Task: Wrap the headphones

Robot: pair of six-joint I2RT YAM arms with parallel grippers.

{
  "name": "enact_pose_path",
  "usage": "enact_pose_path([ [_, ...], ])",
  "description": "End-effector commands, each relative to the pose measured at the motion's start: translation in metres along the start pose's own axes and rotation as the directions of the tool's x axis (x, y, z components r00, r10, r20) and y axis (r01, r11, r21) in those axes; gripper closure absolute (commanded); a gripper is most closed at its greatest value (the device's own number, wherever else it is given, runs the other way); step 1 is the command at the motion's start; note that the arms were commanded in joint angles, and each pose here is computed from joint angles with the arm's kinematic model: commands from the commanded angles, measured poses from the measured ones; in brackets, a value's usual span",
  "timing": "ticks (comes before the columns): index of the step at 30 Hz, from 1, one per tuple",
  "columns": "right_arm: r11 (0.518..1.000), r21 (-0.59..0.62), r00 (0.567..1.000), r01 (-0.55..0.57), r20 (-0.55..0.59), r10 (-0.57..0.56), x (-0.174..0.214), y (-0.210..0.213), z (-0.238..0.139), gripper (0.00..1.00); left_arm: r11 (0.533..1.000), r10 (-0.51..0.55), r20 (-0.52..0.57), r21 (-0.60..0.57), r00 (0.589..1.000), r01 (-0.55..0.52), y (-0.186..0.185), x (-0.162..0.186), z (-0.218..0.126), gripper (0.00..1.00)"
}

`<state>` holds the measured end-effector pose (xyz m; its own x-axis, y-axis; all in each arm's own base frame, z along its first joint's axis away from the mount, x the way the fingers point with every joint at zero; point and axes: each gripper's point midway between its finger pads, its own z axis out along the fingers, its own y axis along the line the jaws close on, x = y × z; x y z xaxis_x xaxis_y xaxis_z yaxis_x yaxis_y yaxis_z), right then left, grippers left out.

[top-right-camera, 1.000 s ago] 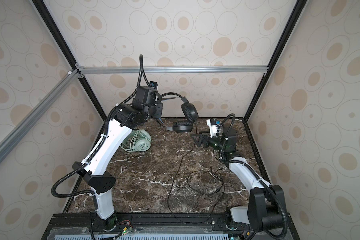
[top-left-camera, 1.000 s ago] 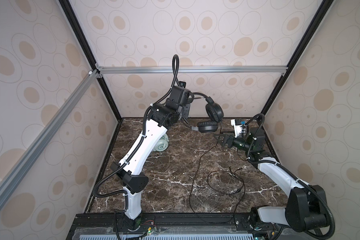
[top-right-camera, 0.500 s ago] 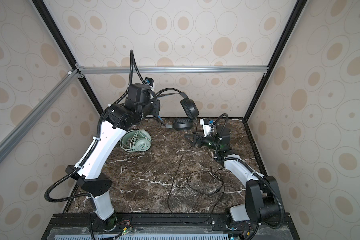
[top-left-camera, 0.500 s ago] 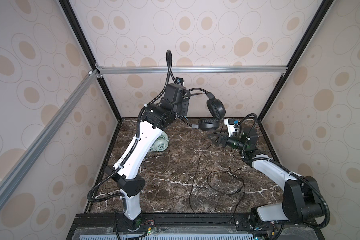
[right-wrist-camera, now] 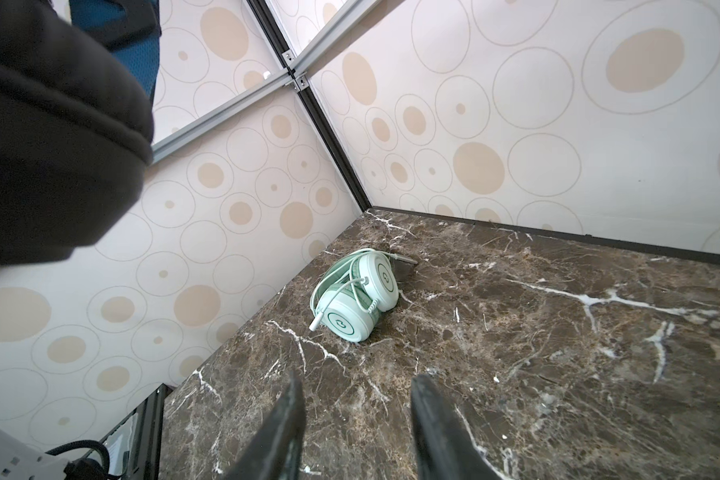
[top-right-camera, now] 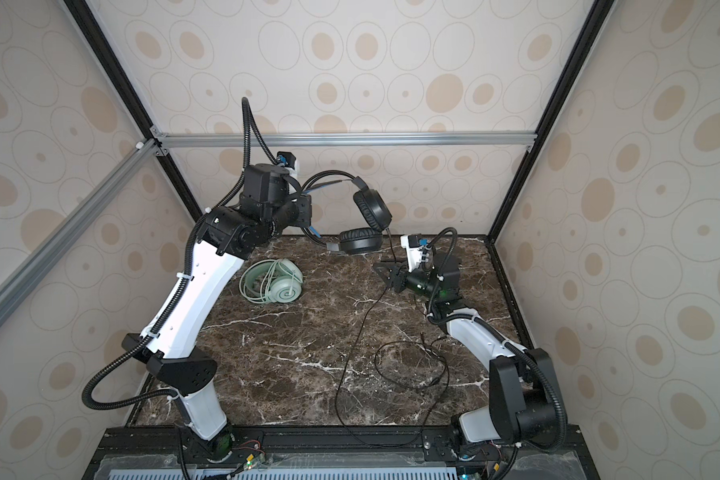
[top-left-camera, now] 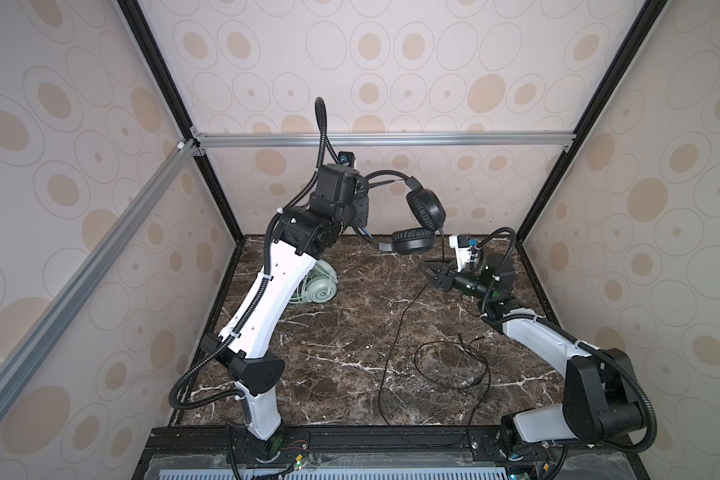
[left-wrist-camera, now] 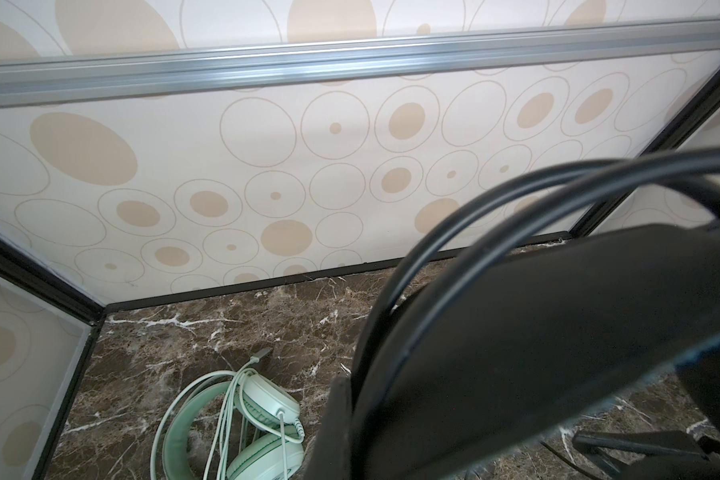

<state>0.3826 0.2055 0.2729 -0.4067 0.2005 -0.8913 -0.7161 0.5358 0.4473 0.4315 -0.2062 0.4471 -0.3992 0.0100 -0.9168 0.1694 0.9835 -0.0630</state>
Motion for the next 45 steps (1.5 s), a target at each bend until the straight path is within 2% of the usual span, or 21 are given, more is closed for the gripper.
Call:
enact_pose_path([
  [1,0.999,0.019,1.000,0.027,-0.010,-0.027,0.003,0.001,-0.004,0.71,0.993,-0.110,0.137,0.049,0.985,0.104,0.007,-0.039,-0.036,1.00],
  [8,0.993,0.082,0.995,0.083,-0.066,-0.077,0.006,0.002,-0.016,0.92,0.994,-0.106,0.123,0.024,0.987,0.104,0.016,-0.028,-0.035,1.00],
  [11,0.980,0.159,0.989,0.117,-0.105,-0.101,0.009,-0.004,-0.025,0.99,0.994,-0.107,0.121,0.018,0.987,0.106,0.020,-0.024,-0.034,1.00],
  [16,0.928,0.285,0.963,0.241,-0.186,-0.193,0.009,-0.007,-0.050,1.00,0.996,-0.093,0.101,-0.006,0.991,0.094,0.027,-0.012,-0.026,1.00],
  [20,0.879,0.325,0.931,0.348,-0.230,-0.284,-0.002,0.004,-0.069,1.00,0.998,-0.048,0.080,-0.038,0.996,0.051,0.032,-0.002,-0.019,1.00],
  [26,0.782,0.306,0.829,0.543,-0.342,-0.442,-0.012,0.032,-0.082,1.00,0.998,-0.013,0.060,-0.059,0.998,0.017,0.035,0.008,-0.010,1.00],
  [33,0.642,0.215,0.661,0.736,-0.433,-0.613,-0.025,0.068,-0.075,1.00,0.998,0.033,0.035,-0.050,0.999,-0.031,0.031,0.018,0.004,1.00],
  [37,0.574,0.169,0.579,0.801,-0.463,-0.671,-0.036,0.083,-0.063,1.00,0.992,0.119,-0.004,-0.049,0.993,-0.119,0.030,0.035,0.013,1.00],
  [41,0.536,0.144,0.534,0.832,-0.472,-0.702,-0.050,0.094,-0.053,1.00,0.979,0.201,-0.045,-0.030,0.979,-0.202,0.030,0.056,0.018,1.00],
  [45,0.490,0.095,0.470,0.866,-0.485,-0.737,-0.056,0.103,-0.043,1.00,0.962,0.274,-0.095,0.010,0.957,-0.274,0.026,0.080,0.023,1.00],
])
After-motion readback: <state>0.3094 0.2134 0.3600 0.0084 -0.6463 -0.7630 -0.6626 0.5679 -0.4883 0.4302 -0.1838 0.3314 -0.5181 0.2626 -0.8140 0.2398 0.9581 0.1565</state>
